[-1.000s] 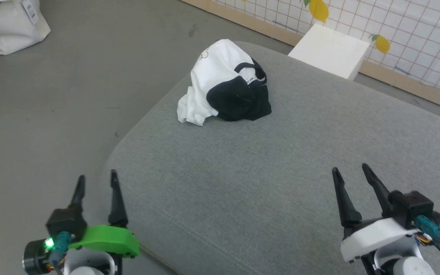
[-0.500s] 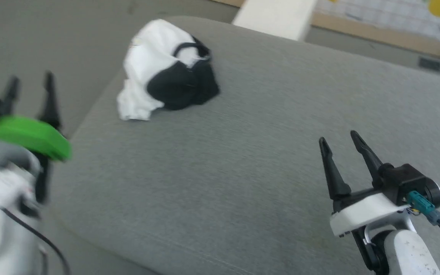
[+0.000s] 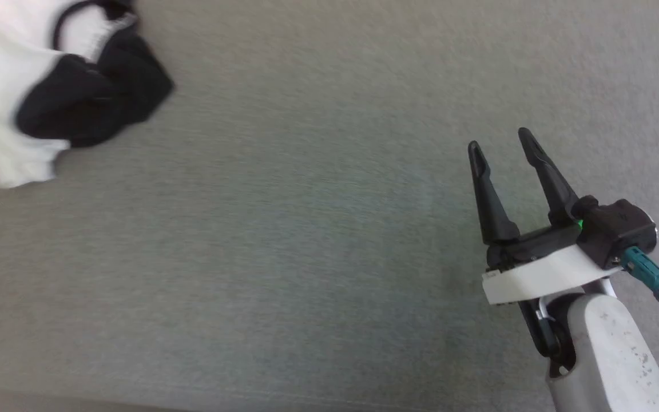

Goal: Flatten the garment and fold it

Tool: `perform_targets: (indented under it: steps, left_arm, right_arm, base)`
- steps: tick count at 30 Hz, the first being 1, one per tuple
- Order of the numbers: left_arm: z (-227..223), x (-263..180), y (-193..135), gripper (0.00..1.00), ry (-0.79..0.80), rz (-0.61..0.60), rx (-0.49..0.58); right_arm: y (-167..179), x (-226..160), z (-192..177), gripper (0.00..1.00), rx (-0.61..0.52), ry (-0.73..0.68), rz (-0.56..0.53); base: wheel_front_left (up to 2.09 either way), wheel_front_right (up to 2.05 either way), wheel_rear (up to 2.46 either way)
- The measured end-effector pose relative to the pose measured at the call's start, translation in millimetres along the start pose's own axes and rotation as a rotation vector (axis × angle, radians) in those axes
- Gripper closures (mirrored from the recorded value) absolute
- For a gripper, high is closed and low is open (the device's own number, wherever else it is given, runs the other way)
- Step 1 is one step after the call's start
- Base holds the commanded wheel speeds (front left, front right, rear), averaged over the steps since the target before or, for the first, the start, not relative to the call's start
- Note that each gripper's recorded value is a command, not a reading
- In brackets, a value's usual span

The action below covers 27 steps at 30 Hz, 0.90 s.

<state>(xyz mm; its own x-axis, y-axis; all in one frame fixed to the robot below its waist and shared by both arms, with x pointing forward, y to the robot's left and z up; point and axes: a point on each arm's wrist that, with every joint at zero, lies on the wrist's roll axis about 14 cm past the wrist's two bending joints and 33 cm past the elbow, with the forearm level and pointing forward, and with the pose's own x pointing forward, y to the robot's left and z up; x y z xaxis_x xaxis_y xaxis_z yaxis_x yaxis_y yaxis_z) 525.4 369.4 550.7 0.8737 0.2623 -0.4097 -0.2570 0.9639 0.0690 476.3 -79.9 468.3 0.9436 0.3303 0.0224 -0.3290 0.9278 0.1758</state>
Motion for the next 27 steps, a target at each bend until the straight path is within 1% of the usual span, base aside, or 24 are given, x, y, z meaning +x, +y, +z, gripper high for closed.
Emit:
perform_targets:
  steps: [4, 6, 9, 11, 13, 14, 15, 16, 18, 20, 22, 23, 25, 27]
  left_arm:
    - [-44, 38, -11, 0.0, 0.165, 0.031, -0.066]
    - [-78, 53, -19, 0.0, 0.278, 0.044, -0.099]
    - [-135, 63, -37, 0.0, 0.467, 0.032, -0.146]
    - [-166, 64, -50, 0.0, 0.566, 0.02, -0.182]
    - [-177, 67, -56, 0.0, 0.61, 0.016, -0.205]
    - [-179, 67, -58, 0.57, 0.62, 0.013, -0.216]
    - [-178, 67, -60, 0.74, 0.621, 0.005, -0.223]
    - [-176, 66, -62, 1.0, 0.615, -0.004, -0.222]
    - [-169, 65, -69, 1.0, 0.562, -0.039, -0.178]
    - [-157, 67, -77, 1.0, 0.462, -0.07, -0.131]
    - [-135, 69, -89, 1.0, 0.32, -0.111, -0.085]
    - [-90, 65, -100, 1.0, 0.095, -0.147, -0.051]
    - [-60, 59, -104, 1.0, -0.031, -0.161, -0.015]
    - [-20, 46, -111, 1.0, -0.18, -0.184, -0.003]
  right_arm:
    - [-22, -4, -31, 0.0, 0.015, 0.064, -0.052]
    - [-33, -7, -45, 0.0, 0.015, 0.093, -0.081]
    - [-48, -12, -62, 0.0, 0.015, 0.131, -0.119]
    - [-56, -15, -70, 0.0, 0.01, 0.151, -0.135]
    - [-63, -18, -74, 0.0, 0.0, 0.163, -0.153]
    - [-65, -19, -74, 0.0, -0.004, 0.164, -0.159]
    - [-67, -20, -74, 0.0, -0.011, 0.165, -0.163]
    - [-68, -22, -73, 0.0, -0.016, 0.166, -0.167]
    - [-72, -26, -70, 0.0, -0.029, 0.17, -0.18]
    - [-75, -31, -67, 0.0, -0.045, 0.173, -0.192]
    - [-77, -39, -63, 0.0, -0.056, 0.179, -0.204]
    - [-76, -53, -57, 0.0, -0.059, 0.184, -0.221]
    - [-74, -63, -51, 0.0, -0.057, 0.181, -0.232]
    - [-72, -74, -44, 0.0, -0.051, 0.178, -0.243]
  base:
    - [0.0, 0.0, 0.0]
    - [0.0, 0.0, 0.0]
    - [0.0, 0.0, 0.0]
    - [0.0, 0.0, 0.0]
    - [0.0, 0.0, 0.0]
    - [0.0, 0.0, 0.0]
    - [0.0, 0.0, 0.0]
    - [0.0, 0.0, 0.0]
    - [0.0, 0.0, 0.0]
    - [0.0, 0.0, 0.0]
    - [0.0, 0.0, 0.0]
    - [0.0, 0.0, 0.0]
    - [0.0, 0.0, 0.0]
    - [0.0, 0.0, 0.0]
